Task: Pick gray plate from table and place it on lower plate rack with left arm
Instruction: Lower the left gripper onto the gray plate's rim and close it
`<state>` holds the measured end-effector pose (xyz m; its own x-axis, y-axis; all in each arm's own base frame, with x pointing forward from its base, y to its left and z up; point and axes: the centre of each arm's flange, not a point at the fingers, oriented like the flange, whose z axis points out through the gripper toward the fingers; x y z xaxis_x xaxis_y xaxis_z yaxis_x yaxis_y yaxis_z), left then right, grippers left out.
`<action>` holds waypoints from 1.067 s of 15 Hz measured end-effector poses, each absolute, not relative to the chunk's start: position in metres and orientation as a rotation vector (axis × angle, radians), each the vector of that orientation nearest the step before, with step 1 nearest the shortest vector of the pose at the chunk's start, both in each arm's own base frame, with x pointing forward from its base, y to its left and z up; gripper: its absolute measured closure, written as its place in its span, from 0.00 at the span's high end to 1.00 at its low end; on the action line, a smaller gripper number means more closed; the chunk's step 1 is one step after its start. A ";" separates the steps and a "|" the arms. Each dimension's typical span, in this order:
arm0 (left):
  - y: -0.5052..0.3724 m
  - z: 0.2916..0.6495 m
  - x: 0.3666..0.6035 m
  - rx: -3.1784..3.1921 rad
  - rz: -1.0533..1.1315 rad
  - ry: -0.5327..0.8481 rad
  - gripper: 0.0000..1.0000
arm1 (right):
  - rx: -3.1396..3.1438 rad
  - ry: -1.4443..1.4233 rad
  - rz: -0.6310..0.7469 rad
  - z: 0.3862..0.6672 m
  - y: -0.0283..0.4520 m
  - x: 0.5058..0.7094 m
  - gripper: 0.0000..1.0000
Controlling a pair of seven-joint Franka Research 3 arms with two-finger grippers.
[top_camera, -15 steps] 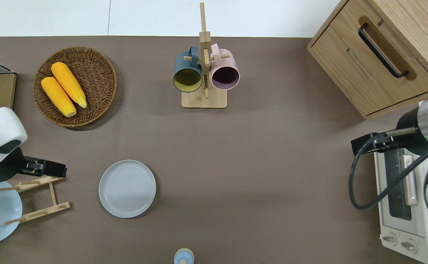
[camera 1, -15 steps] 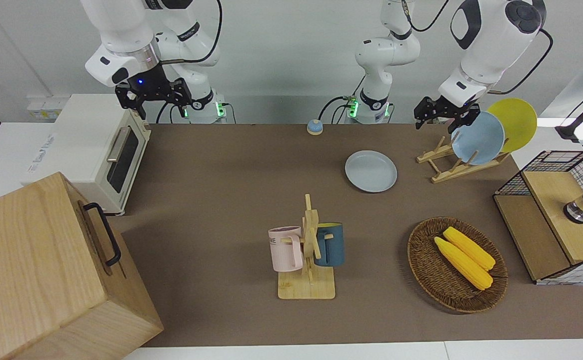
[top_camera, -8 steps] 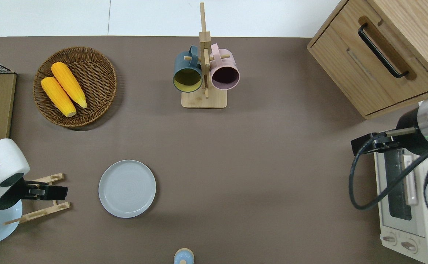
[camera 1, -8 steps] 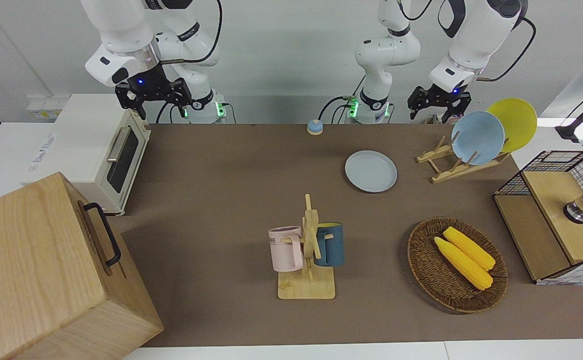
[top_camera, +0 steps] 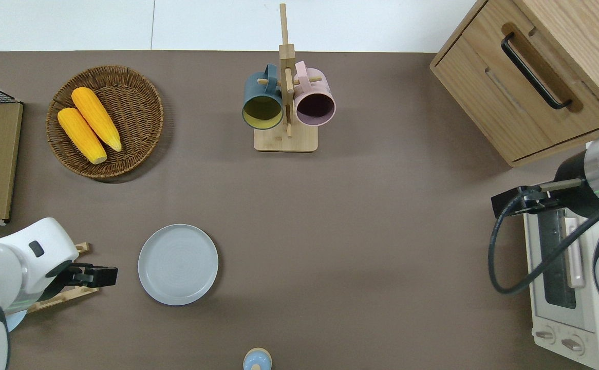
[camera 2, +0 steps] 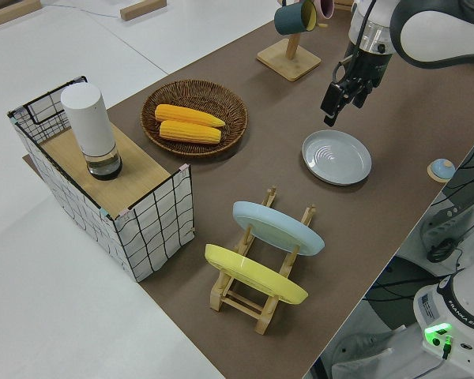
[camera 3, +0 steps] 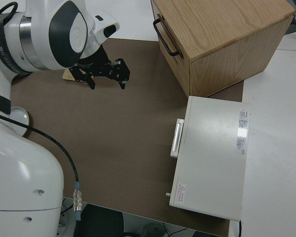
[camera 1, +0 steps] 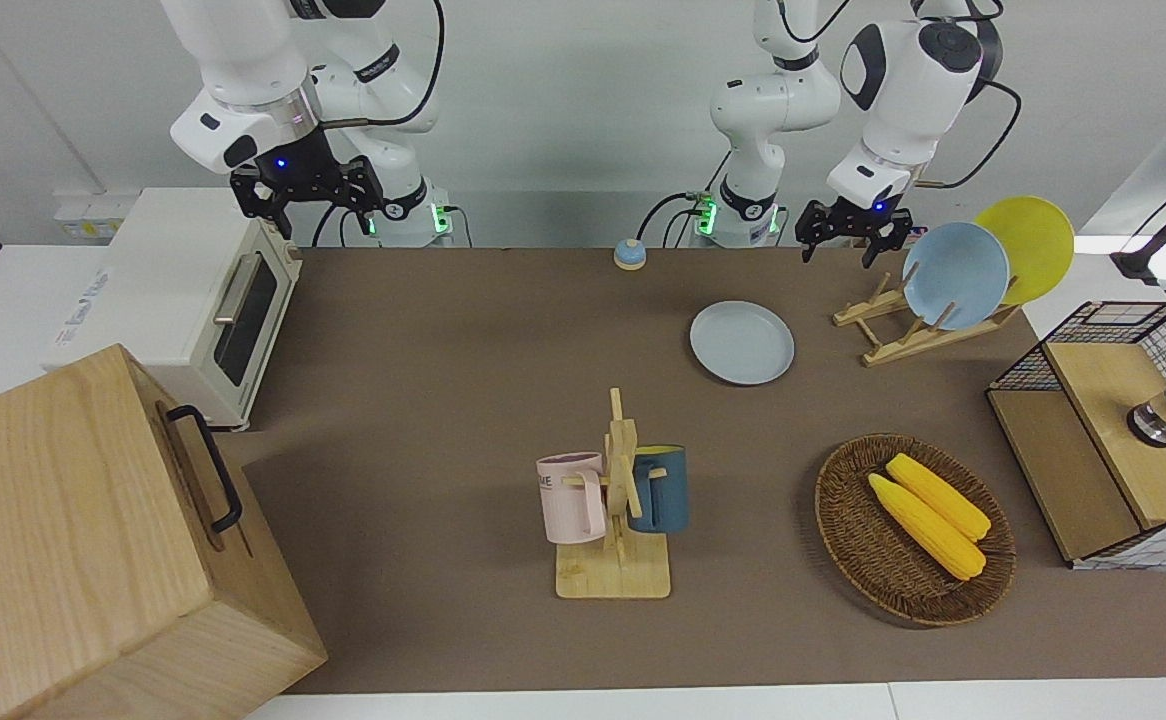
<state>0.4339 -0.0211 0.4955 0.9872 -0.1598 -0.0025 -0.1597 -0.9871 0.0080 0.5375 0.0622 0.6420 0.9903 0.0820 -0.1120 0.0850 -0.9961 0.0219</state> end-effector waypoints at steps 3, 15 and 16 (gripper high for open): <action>-0.022 0.463 0.430 3.134 0.031 -0.195 1.00 | 3.107 0.130 -0.173 0.642 0.062 0.537 0.99; -0.028 0.348 0.427 3.106 0.024 -0.112 1.00 | 3.107 0.130 -0.173 0.642 0.062 0.537 0.99; -0.028 0.343 0.428 3.106 0.027 -0.111 1.00 | 3.107 0.130 -0.173 0.642 0.062 0.537 0.99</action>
<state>0.4280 -0.0281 0.3431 0.9973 -0.0710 0.0183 -0.0716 -0.9969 0.0331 0.5375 0.0621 0.6420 0.9903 0.0820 -0.1120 0.0850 -0.9961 0.0219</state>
